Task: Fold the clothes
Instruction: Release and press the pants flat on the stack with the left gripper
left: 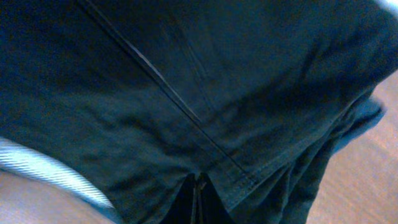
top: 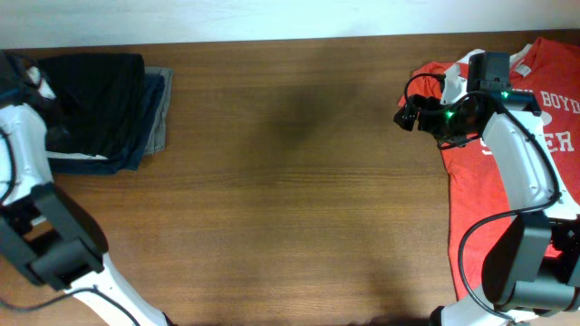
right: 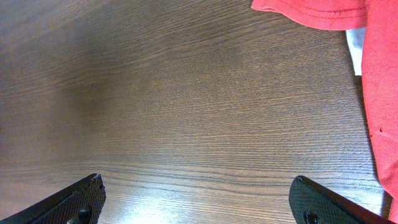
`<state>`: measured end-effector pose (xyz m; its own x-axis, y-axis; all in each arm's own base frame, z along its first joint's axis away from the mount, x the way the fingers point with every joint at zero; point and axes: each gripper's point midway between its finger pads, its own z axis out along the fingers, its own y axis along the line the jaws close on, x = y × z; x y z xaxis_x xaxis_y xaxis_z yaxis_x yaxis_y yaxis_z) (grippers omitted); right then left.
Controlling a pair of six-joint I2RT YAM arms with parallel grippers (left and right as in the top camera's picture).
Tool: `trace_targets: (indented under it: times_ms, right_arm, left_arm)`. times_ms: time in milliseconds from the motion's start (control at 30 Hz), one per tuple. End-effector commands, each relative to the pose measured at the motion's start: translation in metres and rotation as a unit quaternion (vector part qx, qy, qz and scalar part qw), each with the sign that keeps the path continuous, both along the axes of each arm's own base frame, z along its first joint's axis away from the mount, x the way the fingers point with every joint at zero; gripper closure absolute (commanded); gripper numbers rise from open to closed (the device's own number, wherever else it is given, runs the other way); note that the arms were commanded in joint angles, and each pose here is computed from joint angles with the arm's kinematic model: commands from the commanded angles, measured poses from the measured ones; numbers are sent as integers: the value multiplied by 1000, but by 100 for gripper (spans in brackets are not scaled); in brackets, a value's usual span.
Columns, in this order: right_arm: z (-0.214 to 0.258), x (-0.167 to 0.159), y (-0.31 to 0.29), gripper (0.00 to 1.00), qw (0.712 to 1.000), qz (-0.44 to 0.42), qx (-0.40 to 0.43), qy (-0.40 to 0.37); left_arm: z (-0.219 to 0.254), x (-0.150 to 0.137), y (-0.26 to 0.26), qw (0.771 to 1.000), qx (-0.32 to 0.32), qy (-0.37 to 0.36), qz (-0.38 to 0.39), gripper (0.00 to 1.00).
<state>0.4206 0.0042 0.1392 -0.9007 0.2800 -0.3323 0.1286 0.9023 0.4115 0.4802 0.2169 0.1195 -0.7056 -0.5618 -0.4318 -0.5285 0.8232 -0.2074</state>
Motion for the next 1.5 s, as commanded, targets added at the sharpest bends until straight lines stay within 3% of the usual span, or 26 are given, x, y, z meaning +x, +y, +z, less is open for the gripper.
trace_targets:
  times_ms: [0, 133, 233, 367, 500, 600, 733, 833, 1033, 1233, 1300, 1367, 1467]
  right_arm:
    - [0, 1, -3, 2, 1000, -3, -5, -2]
    - [0, 1, -3, 2, 1000, -3, -5, -2]
    - [0, 1, -3, 2, 1000, -3, -5, -2]
    - [0, 1, -3, 2, 1000, -3, -5, -2]
    - [0, 1, -3, 2, 1000, -3, -5, -2]
    - [0, 1, -3, 2, 1000, -3, -5, -2]
    - [0, 1, -3, 2, 1000, -3, -5, -2]
    - [0, 1, -3, 2, 1000, -3, -5, -2]
    - [0, 1, -3, 2, 1000, -3, -5, -2]
    - [0, 1, -3, 2, 1000, -3, -5, -2]
    - [0, 1, -3, 2, 1000, -3, -5, -2]
    - [0, 1, -3, 2, 1000, -3, -5, -2]
    - [0, 1, -3, 2, 1000, -3, -5, -2]
  left_arm:
    - [-68, 0, -48, 994, -89, 51, -36, 100]
    - [-107, 6, -80, 989, -107, 83, -65, 100]
    - [-93, 16, -97, 987, -123, 58, -86, 99]
    - [3, 33, -74, 995, -69, -32, -68, 100]
    - [61, 12, -22, 997, -21, -72, 18, 100]
    - [55, -18, 26, 992, -7, -45, 122, 99]
    - [61, -38, 82, 981, 7, -69, 179, 100]
    - [50, -38, 96, 980, 10, -69, 186, 99]
    - [-45, -50, 119, 979, 16, 29, 201, 100]
    - [-47, -52, 123, 984, 27, 35, 172, 99]
    - [-11, -47, 121, 985, 33, 4, 167, 99]
    - [55, -33, 104, 987, 35, -66, 141, 99]
    - [156, -25, 45, 982, 31, -166, 86, 99]
